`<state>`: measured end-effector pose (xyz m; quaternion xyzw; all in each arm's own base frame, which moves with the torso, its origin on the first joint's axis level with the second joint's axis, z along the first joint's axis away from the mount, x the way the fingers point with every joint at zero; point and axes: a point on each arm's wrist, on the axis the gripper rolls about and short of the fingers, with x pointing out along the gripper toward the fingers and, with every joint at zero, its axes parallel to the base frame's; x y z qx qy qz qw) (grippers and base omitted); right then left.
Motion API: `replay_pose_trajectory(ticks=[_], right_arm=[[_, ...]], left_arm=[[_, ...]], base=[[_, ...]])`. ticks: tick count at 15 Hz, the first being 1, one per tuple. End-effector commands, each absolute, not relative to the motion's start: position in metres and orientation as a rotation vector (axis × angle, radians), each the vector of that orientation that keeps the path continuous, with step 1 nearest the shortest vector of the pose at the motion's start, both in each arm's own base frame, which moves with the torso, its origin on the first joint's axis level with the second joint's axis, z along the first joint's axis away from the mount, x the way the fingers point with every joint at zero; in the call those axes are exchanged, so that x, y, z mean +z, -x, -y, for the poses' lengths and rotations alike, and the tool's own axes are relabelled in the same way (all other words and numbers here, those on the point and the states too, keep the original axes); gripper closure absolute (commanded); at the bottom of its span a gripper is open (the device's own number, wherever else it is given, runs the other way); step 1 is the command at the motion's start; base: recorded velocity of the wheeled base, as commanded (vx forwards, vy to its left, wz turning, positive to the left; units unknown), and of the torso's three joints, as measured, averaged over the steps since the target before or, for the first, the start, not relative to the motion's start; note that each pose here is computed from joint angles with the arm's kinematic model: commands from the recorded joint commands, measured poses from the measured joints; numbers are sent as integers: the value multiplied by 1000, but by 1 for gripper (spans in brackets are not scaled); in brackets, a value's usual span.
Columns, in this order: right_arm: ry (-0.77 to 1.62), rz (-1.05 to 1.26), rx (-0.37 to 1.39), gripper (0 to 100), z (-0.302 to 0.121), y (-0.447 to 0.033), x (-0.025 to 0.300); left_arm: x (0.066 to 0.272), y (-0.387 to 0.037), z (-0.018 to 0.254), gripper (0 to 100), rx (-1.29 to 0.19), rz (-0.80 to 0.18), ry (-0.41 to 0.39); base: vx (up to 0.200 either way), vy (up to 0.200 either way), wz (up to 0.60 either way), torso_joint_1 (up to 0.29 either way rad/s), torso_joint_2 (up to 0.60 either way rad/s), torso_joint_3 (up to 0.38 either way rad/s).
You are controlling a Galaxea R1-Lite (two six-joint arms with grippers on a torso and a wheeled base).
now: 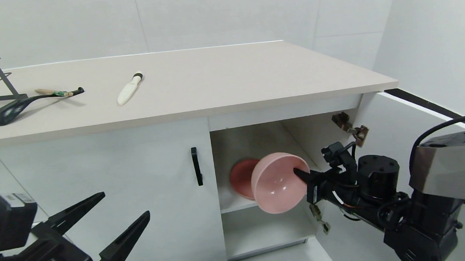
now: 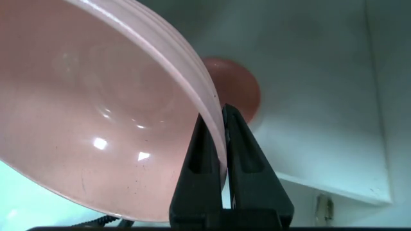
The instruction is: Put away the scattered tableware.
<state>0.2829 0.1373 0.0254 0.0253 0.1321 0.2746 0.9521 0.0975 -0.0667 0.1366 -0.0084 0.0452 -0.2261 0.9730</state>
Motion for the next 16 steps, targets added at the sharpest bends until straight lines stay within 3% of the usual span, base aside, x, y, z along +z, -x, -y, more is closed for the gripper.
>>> replay_pose_trajectory(ticks=[1,6,9,15,16], right_arm=[[-55,-282,556,100,-139,-296,16],[-59,-326,560,100,-144,-319,20],[-61,-344,557,100,-149,-334,24],[-103,-408,582,100,-161,-360,23],[-107,-455,600,100,-166,-368,16]], left_arm=[[141,-80,44,0,-368,-55,38],[143,-55,18,0,-202,24,66],[130,-36,8,0,-147,-12,56],[120,-13,1,0,-110,45,65],[109,-2,0,0,-140,25,60]], base=[[0,0,0,0,0,0],[0,0,0,0,0,0],[0,0,0,0,0,0],[0,0,0,0,0,0],[0,0,0,0,0,0]])
